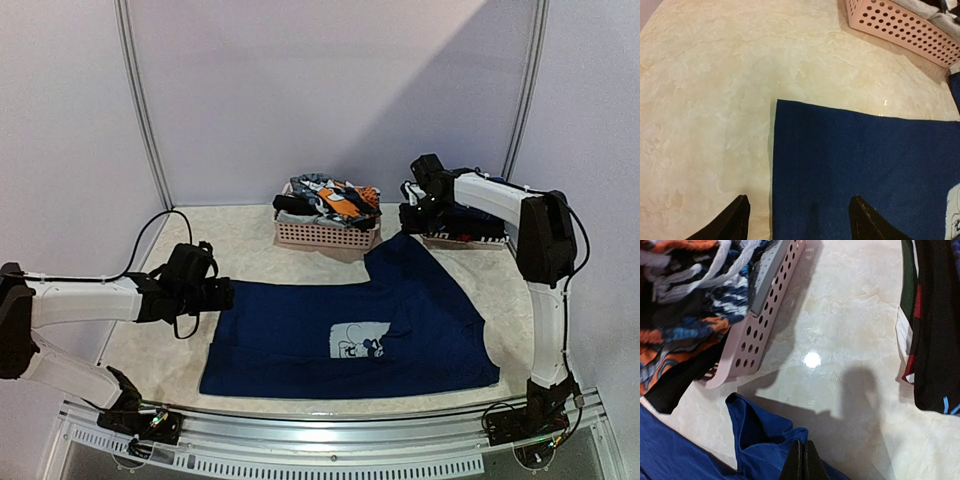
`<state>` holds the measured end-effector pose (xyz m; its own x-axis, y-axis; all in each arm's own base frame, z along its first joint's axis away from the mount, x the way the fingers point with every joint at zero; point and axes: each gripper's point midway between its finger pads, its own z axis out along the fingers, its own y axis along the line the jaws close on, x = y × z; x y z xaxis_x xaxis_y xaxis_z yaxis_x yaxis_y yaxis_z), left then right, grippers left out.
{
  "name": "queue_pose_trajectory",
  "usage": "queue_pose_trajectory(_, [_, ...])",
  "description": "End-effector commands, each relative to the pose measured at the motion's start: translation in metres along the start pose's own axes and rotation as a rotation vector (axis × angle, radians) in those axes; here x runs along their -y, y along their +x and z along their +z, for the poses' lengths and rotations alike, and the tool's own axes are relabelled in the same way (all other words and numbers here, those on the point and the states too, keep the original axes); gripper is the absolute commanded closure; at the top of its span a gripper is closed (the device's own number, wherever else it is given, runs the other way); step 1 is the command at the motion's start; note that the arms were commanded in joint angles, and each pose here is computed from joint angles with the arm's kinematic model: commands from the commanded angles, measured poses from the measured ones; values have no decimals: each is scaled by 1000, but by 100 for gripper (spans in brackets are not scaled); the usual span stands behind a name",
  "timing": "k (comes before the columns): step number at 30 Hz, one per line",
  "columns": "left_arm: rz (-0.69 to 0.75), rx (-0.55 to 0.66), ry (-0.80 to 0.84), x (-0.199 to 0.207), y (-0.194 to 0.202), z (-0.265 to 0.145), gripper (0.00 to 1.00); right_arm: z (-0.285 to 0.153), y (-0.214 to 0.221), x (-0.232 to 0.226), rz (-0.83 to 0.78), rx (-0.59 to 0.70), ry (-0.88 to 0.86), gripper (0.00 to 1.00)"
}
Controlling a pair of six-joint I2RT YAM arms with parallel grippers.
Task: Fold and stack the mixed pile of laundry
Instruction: Pick up the 1/3-folded T-shirt from the center of the board.
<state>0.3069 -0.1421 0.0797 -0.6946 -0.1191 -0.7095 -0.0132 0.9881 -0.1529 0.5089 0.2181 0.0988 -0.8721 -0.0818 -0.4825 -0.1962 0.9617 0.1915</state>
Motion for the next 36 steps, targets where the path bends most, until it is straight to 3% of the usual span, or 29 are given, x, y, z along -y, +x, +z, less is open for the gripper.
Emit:
queue_pose_trajectory(1, [-15, -19, -8, -5, -14, 8, 31, -25, -5, -13, -48, 59, -31, 100])
queue_pose_trajectory(10, [-37, -95, -76, -22, -27, 51, 34, -42, 6, -17, -69, 103, -64, 100])
queue_pose_trajectory(19, [1, -205, -99, -19, -38, 105, 49, -51, 15, -19, -78, 117, -85, 100])
queue_pose_trajectory(31, [21, -274, -145, -24, -27, 128, 69, -57, 19, -17, -77, 127, -83, 100])
queue_pose_trajectory(36, [24, -292, -156, -28, -20, 128, 72, -60, 19, -17, -77, 132, -81, 100])
